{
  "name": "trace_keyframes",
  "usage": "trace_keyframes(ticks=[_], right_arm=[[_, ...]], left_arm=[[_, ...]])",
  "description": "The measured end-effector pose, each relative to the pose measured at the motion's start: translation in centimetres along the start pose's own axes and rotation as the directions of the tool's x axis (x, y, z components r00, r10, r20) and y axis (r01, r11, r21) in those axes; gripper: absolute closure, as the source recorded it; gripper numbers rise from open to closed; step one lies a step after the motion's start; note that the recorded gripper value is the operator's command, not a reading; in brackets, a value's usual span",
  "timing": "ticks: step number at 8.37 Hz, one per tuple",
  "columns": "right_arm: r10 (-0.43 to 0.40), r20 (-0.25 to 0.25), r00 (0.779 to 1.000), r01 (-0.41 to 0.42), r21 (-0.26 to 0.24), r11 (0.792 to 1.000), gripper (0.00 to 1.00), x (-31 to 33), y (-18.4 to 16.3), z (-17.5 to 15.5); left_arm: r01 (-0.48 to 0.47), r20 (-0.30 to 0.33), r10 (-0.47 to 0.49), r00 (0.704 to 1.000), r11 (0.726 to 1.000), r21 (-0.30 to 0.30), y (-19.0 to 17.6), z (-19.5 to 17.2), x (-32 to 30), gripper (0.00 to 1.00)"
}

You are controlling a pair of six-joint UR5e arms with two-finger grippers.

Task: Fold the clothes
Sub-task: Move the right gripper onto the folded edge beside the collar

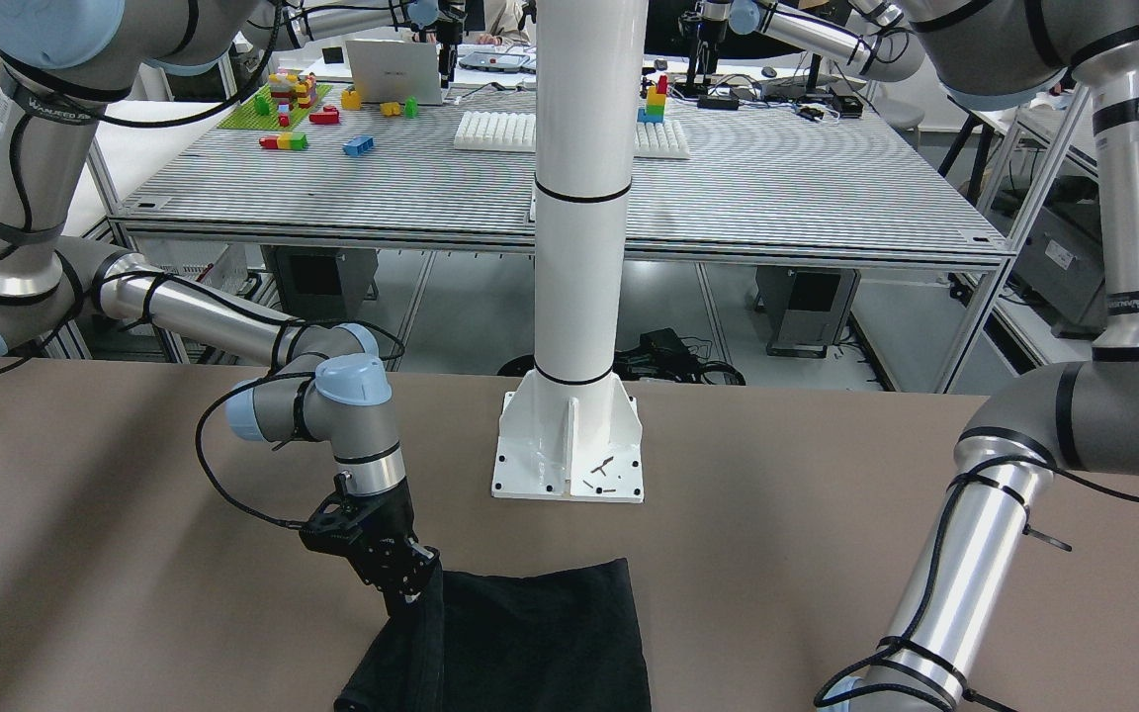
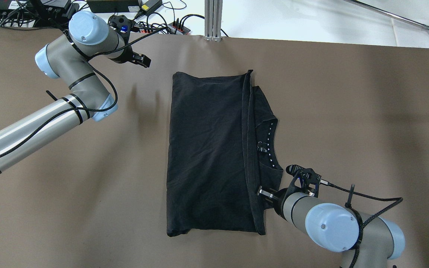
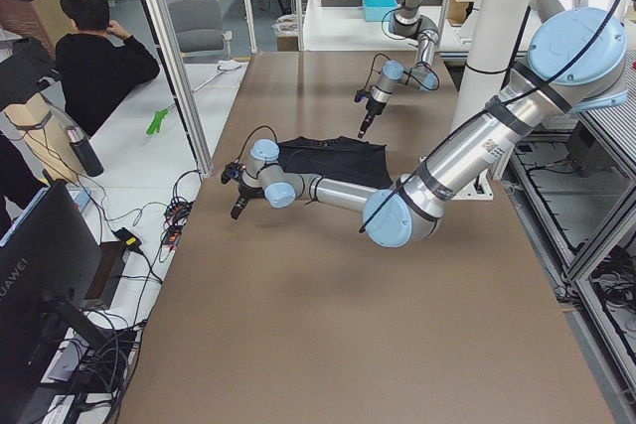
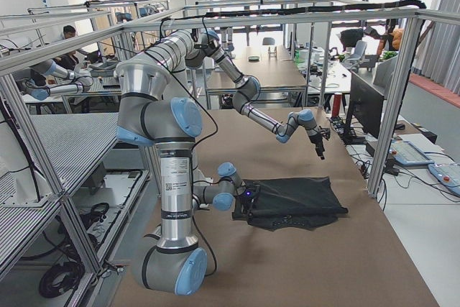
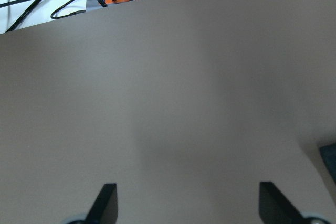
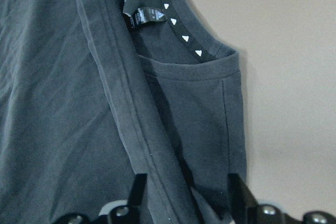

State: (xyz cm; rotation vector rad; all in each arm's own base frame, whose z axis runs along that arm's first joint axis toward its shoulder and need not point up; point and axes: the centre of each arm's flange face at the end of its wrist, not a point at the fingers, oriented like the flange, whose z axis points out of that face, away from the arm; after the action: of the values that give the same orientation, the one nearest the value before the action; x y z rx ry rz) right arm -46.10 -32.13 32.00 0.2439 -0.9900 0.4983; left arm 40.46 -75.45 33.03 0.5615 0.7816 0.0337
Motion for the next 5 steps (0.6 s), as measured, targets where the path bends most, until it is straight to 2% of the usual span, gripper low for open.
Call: trace_keyframes(ticks=[1, 3, 5], right_arm=[[-0.015, 0.005, 1.0, 0.015, 0.008, 1.0, 0.06, -1.2, -0.5, -0.4], [-0.104, -0.025, 0.994, 0.104, 0.029, 0.994, 0.06, -5.0, -1.6, -1.1], [-0.169, -0.11, 0.979, 0.175, 0.046, 0.984, 0.06, -7.5, -3.0, -0.4]], left_arm=[[0.0, 0.0, 0.0, 1.0, 1.0, 0.0, 0.0, 0.0, 0.0, 0.05], [-0.003, -0.001, 0.003, 1.0, 1.0, -0.004, 0.3, 0.2, 0.2, 0.05], [-0.007, -0.004, 0.007, 1.0, 1.0, -0.008, 0.7, 0.4, 0.5, 0.05]])
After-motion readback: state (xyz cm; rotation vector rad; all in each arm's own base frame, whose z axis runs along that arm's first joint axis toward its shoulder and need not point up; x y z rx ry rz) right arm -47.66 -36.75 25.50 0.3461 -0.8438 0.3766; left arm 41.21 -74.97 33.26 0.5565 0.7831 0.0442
